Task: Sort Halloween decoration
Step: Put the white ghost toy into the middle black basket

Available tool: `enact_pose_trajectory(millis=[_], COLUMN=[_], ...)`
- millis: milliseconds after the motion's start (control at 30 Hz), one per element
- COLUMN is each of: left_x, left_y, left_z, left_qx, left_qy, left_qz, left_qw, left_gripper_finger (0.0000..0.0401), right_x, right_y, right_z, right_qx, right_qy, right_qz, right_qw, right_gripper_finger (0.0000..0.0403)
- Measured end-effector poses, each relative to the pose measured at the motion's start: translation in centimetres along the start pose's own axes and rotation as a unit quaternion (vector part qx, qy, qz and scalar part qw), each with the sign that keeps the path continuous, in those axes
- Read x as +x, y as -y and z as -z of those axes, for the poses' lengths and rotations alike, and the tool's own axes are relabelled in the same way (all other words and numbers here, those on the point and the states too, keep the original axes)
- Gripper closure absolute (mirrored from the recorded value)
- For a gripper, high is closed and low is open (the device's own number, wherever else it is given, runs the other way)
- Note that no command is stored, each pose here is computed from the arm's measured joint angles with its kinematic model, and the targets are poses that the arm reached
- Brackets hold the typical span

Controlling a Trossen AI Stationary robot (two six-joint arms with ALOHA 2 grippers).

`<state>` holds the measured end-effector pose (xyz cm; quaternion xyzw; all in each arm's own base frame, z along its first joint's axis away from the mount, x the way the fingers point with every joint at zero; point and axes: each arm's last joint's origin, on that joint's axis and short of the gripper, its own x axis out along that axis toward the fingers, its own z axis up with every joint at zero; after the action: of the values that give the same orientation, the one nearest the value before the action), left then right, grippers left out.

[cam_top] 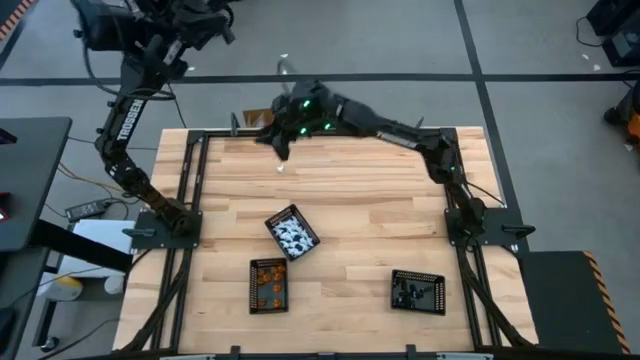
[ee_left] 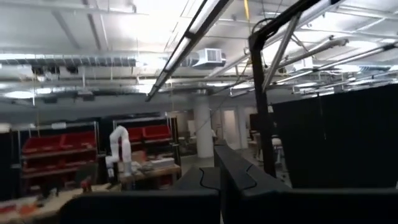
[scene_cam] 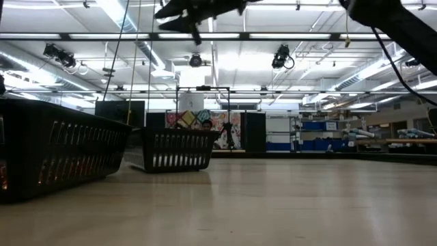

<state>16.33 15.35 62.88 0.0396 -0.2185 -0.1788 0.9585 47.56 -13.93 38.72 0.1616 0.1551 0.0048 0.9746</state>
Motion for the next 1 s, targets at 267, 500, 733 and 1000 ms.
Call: enact_pose_trajectory(millis=[267,500,733,1000], left_x=[0.0,-2.1,-3.5,-4.7], left_y=[-0.8,-1.5,0.0,0.8], left_z=[0.7,4.9,9.5,13.0], left_qx=[0.002,-0.032,-0.087,-0.122], left_qy=[-0.015,-0.176,-0.359,-0.387], left_qz=[-0.016,-0.162,-0.209,-0.215], left_qw=[1.0,0.97,0.906,0.888], left_gripper_finger=[0.0401,0.0401,0.0401,0.0401], right_x=[5.1,8.2,11.9,11.6], right_y=[0.6,2.2,3.9,7.2], right_z=[4.8,10.3,16.2,15.1], right_qx=[0.067,0.121,0.16,0.136], right_qy=[-0.076,-0.195,-0.269,-0.202], right_qz=[-0.017,-0.013,-0.03,0.105], right_qw=[0.995,0.973,0.949,0.964], right_gripper_finger=[0.0271,0.0277,0.0277,0.0277])
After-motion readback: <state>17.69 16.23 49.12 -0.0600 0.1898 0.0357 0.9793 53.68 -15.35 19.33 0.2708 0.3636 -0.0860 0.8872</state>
